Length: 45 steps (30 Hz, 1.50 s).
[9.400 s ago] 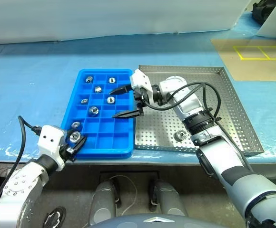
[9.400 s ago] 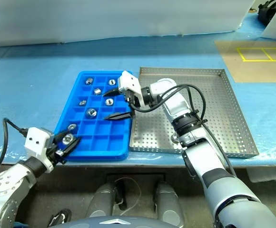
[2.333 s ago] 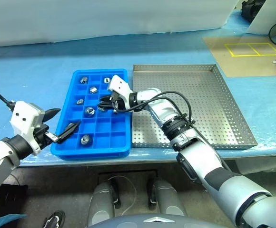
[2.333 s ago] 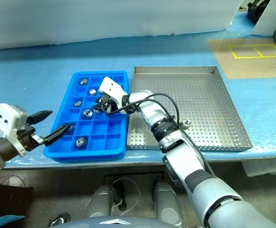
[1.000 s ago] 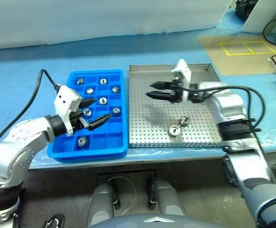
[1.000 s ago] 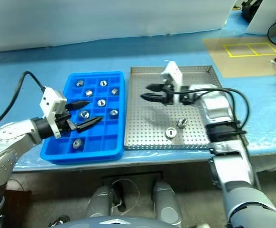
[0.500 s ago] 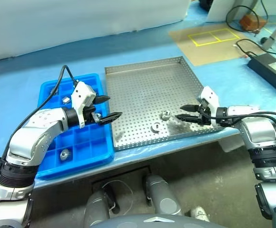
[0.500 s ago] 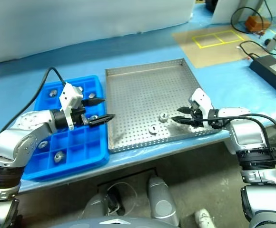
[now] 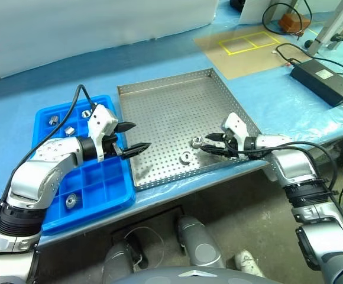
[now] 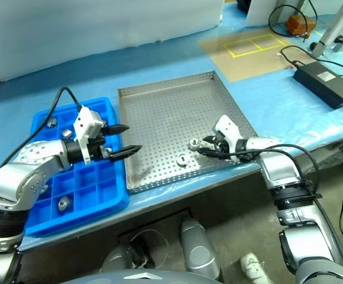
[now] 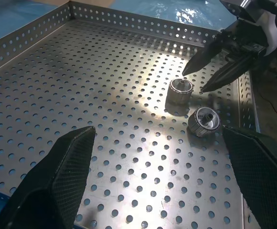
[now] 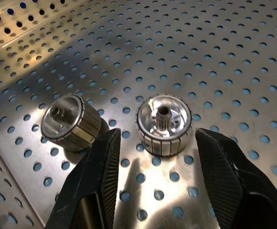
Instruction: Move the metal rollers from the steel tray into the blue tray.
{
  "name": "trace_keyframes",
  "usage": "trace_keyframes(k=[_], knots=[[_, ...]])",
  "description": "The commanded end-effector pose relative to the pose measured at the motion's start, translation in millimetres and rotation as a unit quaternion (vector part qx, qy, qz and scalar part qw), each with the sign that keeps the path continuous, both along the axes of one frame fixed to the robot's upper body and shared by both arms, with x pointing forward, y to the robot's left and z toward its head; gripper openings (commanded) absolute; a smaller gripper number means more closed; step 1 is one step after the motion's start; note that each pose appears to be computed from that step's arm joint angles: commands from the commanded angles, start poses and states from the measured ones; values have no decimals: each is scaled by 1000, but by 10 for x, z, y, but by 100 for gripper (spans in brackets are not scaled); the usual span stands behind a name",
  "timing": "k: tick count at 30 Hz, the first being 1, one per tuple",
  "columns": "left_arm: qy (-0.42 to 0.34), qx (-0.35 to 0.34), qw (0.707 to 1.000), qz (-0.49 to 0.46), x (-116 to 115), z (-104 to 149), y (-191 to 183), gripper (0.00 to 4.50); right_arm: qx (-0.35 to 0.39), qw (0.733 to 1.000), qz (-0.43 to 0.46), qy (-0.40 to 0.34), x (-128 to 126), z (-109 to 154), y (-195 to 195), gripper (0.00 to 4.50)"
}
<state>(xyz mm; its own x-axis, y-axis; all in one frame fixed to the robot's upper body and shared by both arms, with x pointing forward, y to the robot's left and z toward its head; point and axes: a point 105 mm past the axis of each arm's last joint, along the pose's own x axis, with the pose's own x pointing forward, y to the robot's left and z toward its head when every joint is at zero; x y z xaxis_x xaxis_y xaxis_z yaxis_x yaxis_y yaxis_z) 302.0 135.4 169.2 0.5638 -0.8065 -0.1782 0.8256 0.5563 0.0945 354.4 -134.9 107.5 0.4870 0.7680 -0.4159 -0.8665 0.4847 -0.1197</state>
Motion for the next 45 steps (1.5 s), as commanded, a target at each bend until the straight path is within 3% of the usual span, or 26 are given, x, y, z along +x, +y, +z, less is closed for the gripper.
trace_keyframes(k=[1, 12, 16, 19, 26, 32, 45], knots=[[-20, 2, 1000, 4, -43, 108, 41, 450, -13, 999, 8, -34, 80, 58, 66, 255], [-19, 4, 1000, 10, -79, 86, 56, 450, -43, 998, -8, -40, 194, -157, 69, 255], [-18, 6, 1000, 10, -78, 86, 58, 450, -43, 998, -6, -46, 193, -172, 87, 164], [-17, 8, 1000, 8, -89, 85, 68, 450, -33, 998, -15, -54, 229, -106, 103, 163], [-4, 27, 1000, 1, -200, 64, 160, 450, 4, 997, 38, -67, 169, 190, 331, 163], [-21, 34, 998, 53, -251, 143, 370, 450, 62, 984, 139, -87, 41, 582, 882, 163], [-34, 29, 980, 194, -597, 152, 694, 450, 56, 951, 296, -69, -148, 482, 1564, 163]])
